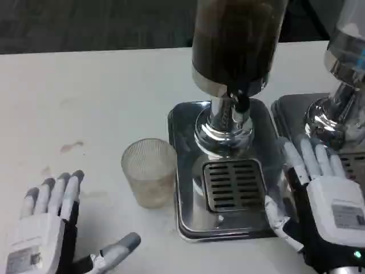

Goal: Grasp the cup under the faucet to collect the drink, then remove the cup.

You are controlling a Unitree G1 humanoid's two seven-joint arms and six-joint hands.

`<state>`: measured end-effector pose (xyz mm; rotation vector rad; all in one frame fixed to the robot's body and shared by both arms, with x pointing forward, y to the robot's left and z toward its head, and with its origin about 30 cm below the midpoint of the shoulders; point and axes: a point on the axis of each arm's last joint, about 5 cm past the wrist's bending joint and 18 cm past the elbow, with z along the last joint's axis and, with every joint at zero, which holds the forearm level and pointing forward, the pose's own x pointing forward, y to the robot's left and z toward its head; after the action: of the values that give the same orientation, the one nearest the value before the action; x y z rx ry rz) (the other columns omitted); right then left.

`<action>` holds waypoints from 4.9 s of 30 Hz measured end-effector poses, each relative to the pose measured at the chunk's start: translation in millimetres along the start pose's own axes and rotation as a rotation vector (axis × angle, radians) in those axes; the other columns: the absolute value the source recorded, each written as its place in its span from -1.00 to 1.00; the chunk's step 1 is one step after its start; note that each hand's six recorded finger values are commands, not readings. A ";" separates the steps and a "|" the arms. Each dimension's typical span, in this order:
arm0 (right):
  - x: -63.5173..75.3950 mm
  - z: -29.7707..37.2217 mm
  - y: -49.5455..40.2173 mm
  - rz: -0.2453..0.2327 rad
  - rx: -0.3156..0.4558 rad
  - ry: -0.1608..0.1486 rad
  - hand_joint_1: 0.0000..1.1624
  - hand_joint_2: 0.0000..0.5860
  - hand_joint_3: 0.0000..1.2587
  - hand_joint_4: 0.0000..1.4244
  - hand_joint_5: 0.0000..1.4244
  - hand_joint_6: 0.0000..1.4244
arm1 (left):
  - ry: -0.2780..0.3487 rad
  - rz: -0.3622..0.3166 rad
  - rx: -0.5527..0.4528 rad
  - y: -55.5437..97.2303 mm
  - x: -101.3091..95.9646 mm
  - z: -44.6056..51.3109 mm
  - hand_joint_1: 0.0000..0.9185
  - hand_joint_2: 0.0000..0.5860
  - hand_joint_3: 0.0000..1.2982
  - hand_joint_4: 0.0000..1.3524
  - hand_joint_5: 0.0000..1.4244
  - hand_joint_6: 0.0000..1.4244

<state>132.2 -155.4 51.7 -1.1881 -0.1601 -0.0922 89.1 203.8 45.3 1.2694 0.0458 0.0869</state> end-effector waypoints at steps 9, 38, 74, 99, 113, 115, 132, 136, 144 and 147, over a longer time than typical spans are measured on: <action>0.4 0.4 0.1 -0.001 0.002 0.000 -0.50 0.95 -0.88 -1.00 -1.00 -1.00 | -0.001 0.000 0.002 0.0 0.1 0.0 -1.00 -0.80 -1.00 -1.00 -1.00 -1.00; -1.2 6.8 -0.7 -0.017 -0.027 0.033 -0.51 0.95 -0.87 -1.00 -1.00 -1.00 | -0.186 0.060 -0.406 7.4 81.3 -17.1 -1.00 -1.00 -1.00 -1.00 -1.00 -1.00; -1.8 15.4 0.4 0.010 -0.027 0.017 -0.51 0.91 -0.87 -1.00 -1.00 -1.00 | -0.278 -0.087 -0.540 -33.6 97.7 -2.6 -0.71 -1.00 -1.00 -1.00 -1.00 -1.00; -7.3 19.3 -2.1 0.012 -0.019 0.033 -0.50 0.84 -0.87 -1.00 -1.00 -1.00 | -0.260 -0.107 -0.516 -38.7 113.0 9.1 -0.02 -0.87 -0.99 -1.00 -0.80 -0.84; -7.9 20.0 -2.0 0.015 -0.015 0.040 -0.50 0.84 -0.86 -1.00 -1.00 -1.00 | -0.249 -0.044 -0.537 -39.1 115.1 12.8 0.39 -0.79 0.03 0.21 0.43 0.52; -7.9 20.2 -2.0 0.014 -0.014 0.040 -0.51 0.83 -0.86 -1.00 -1.00 -1.00 | -0.251 -0.037 -0.542 -39.5 115.8 14.6 0.44 -0.82 0.14 0.33 0.54 0.61; -6.3 20.8 -2.2 0.007 -0.010 0.042 -0.52 0.81 -0.85 -1.00 -1.00 -1.00 | -0.248 0.023 -0.533 -41.9 113.2 15.9 0.30 -1.00 0.23 0.42 0.61 0.73; -5.6 20.8 -2.5 0.004 -0.010 0.040 -0.53 0.82 -0.85 -1.00 -1.00 -1.00 | -0.270 0.044 -0.538 -40.3 112.9 16.8 0.29 -1.00 0.21 0.40 0.58 0.72; -5.3 18.8 -3.5 -0.016 -0.016 0.050 -0.55 0.82 -0.85 -1.00 -1.00 -1.00 | -0.395 0.110 -0.565 -29.9 120.5 28.3 0.27 -1.00 0.18 0.36 0.52 0.69; -6.6 18.0 -5.2 -0.031 -0.018 0.067 -0.56 0.82 -0.86 -1.00 -1.00 -1.00 | -0.415 0.107 -0.562 -29.4 121.3 30.8 0.26 -1.00 0.17 0.36 0.52 0.71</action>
<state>123.5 -140.6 61.8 -1.1995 -0.1186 -0.1609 213.6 176.9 28.0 0.7077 -0.3811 -0.0707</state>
